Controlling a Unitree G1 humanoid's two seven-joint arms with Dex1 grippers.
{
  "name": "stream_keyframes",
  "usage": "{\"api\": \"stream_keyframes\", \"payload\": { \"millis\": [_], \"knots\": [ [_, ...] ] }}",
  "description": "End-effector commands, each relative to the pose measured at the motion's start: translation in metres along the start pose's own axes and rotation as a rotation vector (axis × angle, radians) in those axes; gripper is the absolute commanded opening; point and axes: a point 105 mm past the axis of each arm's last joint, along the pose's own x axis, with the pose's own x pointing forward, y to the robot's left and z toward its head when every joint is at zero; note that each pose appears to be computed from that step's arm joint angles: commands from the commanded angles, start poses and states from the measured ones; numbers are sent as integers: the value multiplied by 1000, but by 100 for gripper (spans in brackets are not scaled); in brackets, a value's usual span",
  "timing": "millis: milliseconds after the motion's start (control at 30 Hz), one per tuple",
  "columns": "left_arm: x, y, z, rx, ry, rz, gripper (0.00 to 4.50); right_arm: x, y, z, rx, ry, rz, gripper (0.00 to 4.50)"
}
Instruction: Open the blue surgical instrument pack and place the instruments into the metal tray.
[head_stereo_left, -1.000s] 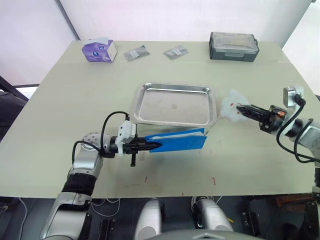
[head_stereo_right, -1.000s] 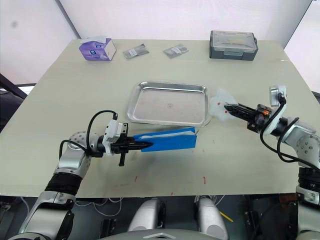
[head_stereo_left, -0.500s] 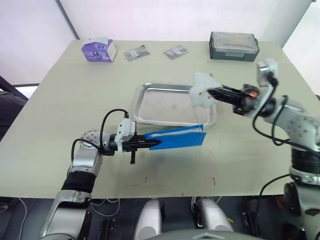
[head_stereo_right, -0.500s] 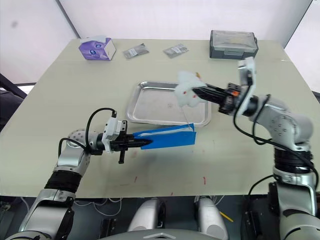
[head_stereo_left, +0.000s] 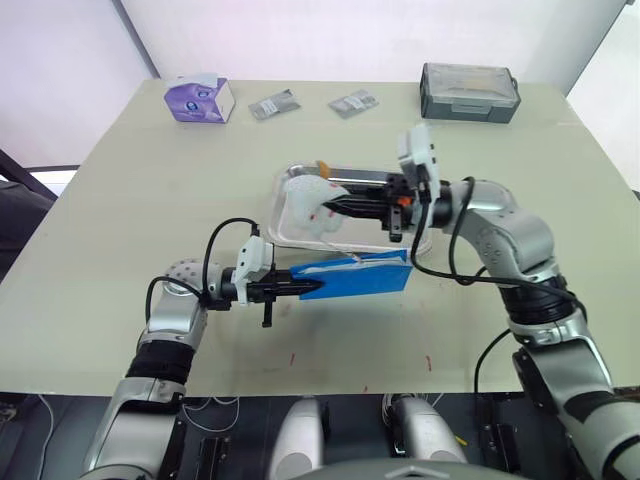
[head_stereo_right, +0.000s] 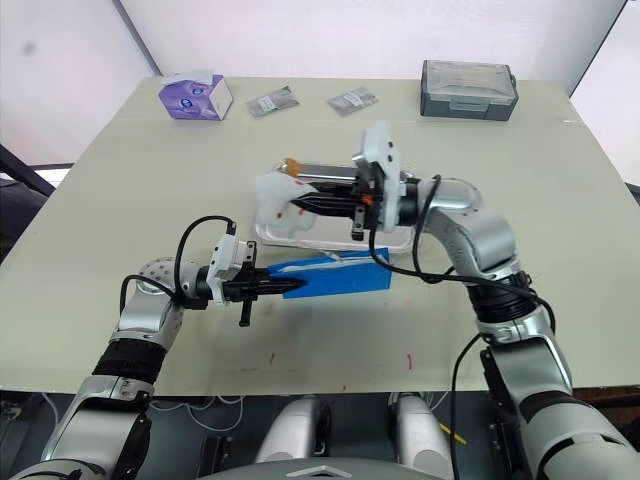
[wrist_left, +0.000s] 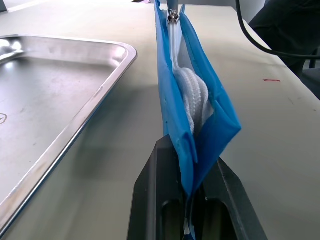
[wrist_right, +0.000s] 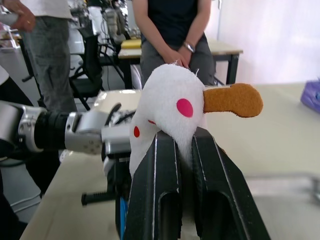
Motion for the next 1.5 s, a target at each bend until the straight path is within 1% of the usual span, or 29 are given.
{"api": "stream_keyframes", "payload": {
  "millis": [33,100,167,233,267,300,367,400,467,500,567,667,700,800,867,933,1100,1167,1267,1333,1500],
  "knots": [
    [2,2,4,28,5,-17,0,14,8,21,-114,-67,44,3],
    [3,3,4,29,5,-17,0,17,13,20,-129,-71,60,3],
    [3,4,4,30,5,-18,0,15,20,14,-155,-45,84,3],
    [3,5,3,29,7,-22,0,7,30,-6,-255,66,146,3],
    [3,5,2,29,6,-24,0,4,35,-13,-280,100,183,3],
    [4,5,2,29,6,-25,0,3,42,-17,-280,106,210,3],
    [3,6,2,29,7,-26,0,3,52,-22,-257,103,243,76],
    [3,6,2,29,7,-26,0,3,55,-25,-252,105,253,101],
    [4,6,1,28,7,-27,0,5,58,-26,-229,92,256,176],
    [4,6,1,28,7,-29,0,5,60,-25,-221,89,260,229],
    [5,6,1,29,5,-35,0,6,62,-26,-217,87,263,318],
    [6,7,1,29,5,-38,0,6,60,-24,-208,78,252,404],
    [7,7,1,29,5,-39,0,6,59,-22,-206,72,245,443],
    [7,9,1,30,5,-40,0,3,53,-15,-193,38,202,443],
    [7,9,1,32,6,-41,0,-4,44,-10,-185,22,142,443],
    [6,9,1,34,6,-40,0,-22,33,-9,-154,26,74,443],
    [6,9,1,38,5,-40,0,-73,8,-17,-107,87,-67,443],
    [7,9,1,39,4,-40,0,-91,6,-25,-62,118,-90,443],
    [6,8,1,39,3,-44,0,-109,10,-41,5,169,-97,443],
    [6,7,1,39,3,-48,0,-115,15,-54,33,206,-92,443],
    [6,8,2,43,5,-59,0,-118,27,-87,57,279,-72,443]
  ]
}}
